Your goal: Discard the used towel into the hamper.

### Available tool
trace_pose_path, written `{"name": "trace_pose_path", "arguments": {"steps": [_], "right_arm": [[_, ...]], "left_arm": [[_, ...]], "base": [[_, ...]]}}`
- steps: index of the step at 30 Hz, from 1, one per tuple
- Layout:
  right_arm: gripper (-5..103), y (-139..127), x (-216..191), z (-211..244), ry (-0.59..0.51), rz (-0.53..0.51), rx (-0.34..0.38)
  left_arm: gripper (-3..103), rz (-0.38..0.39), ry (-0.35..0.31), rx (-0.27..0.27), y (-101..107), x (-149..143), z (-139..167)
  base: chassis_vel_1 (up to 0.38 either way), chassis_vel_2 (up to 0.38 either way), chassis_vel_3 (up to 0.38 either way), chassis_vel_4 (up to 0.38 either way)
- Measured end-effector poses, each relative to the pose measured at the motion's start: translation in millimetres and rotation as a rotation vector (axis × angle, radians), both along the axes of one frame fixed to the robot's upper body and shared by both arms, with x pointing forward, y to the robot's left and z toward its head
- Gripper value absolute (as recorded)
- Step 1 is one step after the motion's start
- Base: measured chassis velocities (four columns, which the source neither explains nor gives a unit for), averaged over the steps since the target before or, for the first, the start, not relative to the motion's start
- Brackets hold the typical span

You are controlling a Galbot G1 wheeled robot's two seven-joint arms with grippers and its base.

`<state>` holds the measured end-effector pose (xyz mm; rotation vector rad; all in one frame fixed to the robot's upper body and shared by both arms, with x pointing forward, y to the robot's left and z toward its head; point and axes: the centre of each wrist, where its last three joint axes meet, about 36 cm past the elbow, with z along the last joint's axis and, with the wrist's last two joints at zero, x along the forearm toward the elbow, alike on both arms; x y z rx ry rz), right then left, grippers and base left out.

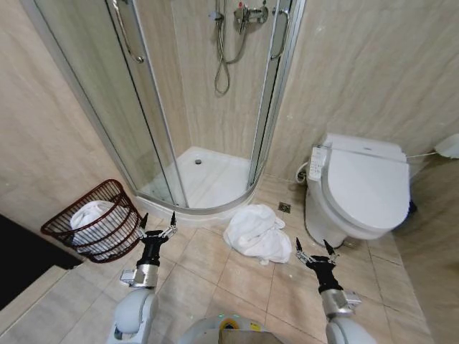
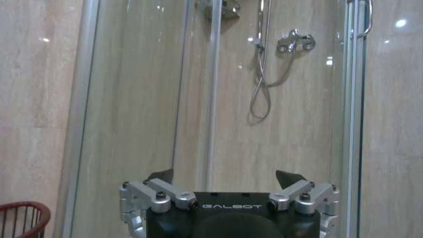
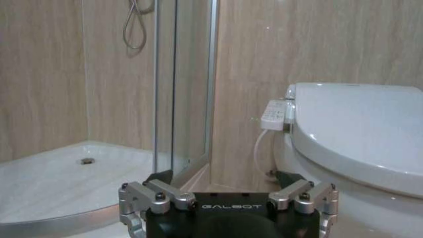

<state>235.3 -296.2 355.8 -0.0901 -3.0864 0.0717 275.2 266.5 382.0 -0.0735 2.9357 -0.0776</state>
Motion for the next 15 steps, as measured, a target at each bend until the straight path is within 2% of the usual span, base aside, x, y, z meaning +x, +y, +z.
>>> {"name": "trace_pose_path", "arguments": {"steps": [15], "right_arm": [[100,-5.4,-0.9,-2.9,-0.003,-0.007,0.000]], "left_arm": [[100,0.000,0.007,0.005,-2.5,-0.3,-1.5]], "base": [[-0.061,0.065,0.066,-0.057]]}}
